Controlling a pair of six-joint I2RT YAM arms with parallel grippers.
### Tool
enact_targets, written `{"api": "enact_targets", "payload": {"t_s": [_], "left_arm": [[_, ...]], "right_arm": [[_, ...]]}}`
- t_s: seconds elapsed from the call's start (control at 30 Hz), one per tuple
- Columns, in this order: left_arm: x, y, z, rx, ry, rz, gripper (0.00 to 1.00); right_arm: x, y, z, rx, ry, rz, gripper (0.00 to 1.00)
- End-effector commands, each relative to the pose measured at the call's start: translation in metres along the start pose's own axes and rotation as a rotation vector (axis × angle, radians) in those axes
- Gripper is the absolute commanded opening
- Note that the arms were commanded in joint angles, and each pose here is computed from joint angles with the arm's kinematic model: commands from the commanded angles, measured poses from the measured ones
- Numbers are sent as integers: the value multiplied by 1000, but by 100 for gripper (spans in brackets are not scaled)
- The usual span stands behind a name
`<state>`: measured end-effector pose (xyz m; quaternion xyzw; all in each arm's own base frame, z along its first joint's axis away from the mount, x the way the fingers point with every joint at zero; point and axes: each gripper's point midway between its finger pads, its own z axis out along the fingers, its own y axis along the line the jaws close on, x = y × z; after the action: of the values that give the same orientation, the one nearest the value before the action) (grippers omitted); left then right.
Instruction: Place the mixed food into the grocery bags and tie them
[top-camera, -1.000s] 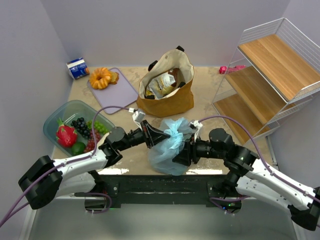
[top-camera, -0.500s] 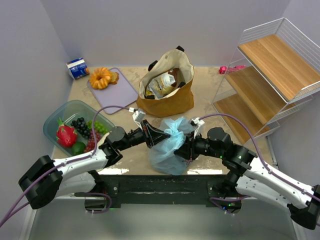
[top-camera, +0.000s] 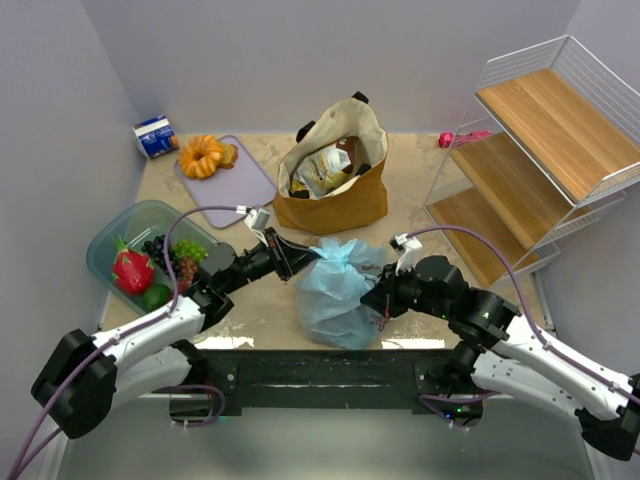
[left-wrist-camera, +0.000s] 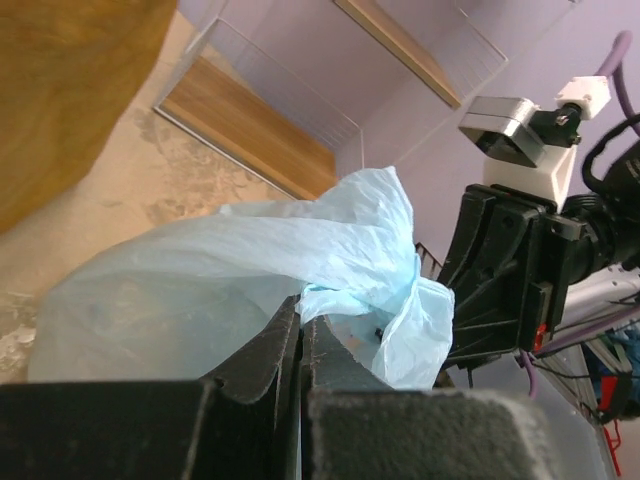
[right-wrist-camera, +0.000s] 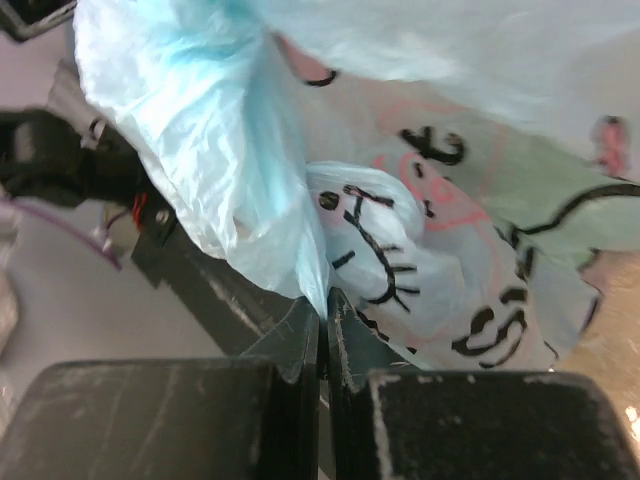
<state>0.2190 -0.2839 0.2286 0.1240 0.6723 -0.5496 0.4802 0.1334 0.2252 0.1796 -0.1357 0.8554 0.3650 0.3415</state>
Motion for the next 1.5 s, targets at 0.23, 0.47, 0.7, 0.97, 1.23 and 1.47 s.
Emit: {"api": "enact_targets", "payload": {"t_s": [0.23,0.47,0.7,0.97,1.23,1.47], "left_arm": [[-63,21,-10,-74,-136,67,0],[-72,56,-33,-176,-175,37,0],[-64,89,-53,-266,-203,-32,0],[-65,125,-92,-393,-264,-97,0],[-57,146,-113,-468,-275,-153,0],[-56,154,-117,-514,-256,-144,0]], "right_arm": [[-26,-26,-30,229,-61,8,0],[-24,-48,-41,340,-101,64,0],[-18,-43,6,210,-190,242,0],[-25,-95,0,322,-303,393,0],[-3,-111,6,305,-304,521,0],[7,-120,1,333,-309,549,0]]}}
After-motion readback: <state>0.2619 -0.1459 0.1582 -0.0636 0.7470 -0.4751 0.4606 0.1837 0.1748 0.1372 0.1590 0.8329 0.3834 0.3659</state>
